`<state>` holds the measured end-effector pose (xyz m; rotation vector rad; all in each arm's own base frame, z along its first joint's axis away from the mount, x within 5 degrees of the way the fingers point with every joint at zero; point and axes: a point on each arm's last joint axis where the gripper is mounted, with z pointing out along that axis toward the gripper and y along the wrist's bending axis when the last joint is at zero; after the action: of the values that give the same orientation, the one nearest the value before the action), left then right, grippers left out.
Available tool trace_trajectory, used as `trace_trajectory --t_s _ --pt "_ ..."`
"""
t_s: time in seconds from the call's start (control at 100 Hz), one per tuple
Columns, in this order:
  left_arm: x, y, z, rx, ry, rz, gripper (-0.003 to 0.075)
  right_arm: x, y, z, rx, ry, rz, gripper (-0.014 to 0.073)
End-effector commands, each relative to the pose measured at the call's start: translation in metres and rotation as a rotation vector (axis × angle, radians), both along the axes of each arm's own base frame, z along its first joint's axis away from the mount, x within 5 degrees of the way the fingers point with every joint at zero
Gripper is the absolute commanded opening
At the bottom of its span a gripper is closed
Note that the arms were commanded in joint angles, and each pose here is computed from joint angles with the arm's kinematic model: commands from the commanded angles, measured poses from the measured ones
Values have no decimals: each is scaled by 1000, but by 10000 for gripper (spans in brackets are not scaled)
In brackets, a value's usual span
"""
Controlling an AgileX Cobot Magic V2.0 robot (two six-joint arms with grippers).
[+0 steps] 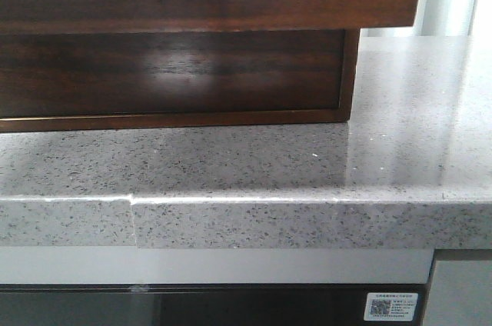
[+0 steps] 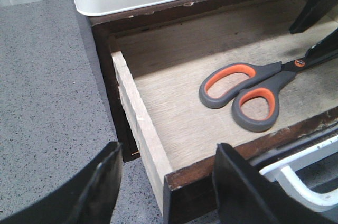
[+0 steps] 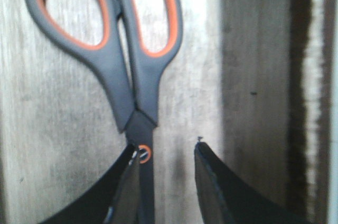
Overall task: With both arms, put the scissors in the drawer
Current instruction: 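Lower the scissors into the drawer and open the right gripper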
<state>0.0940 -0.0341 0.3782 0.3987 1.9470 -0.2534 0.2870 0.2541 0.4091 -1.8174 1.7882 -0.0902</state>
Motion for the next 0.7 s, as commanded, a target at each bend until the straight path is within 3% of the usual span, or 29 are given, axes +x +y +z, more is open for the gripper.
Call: trace_trajectory --t_s 0.0,0.26,0.39,0.51,0.69 --pt "2 0 16 -40 -85 11 368 -17 -23 46 79 -85 -80 243" --pt "2 0 16 -41 -87 12 368 -66 -60 106 339 -97 -121 242" --pt "2 0 16 -41 -87 12 368 -89 -85 120 408 -97 -139 242" --pt "2 0 16 -41 -87 12 368 -102 -112 114 441 -58 -229 242" --pt "2 0 16 -41 -87 12 368 -110 -160 89 619 -46 -453 242"
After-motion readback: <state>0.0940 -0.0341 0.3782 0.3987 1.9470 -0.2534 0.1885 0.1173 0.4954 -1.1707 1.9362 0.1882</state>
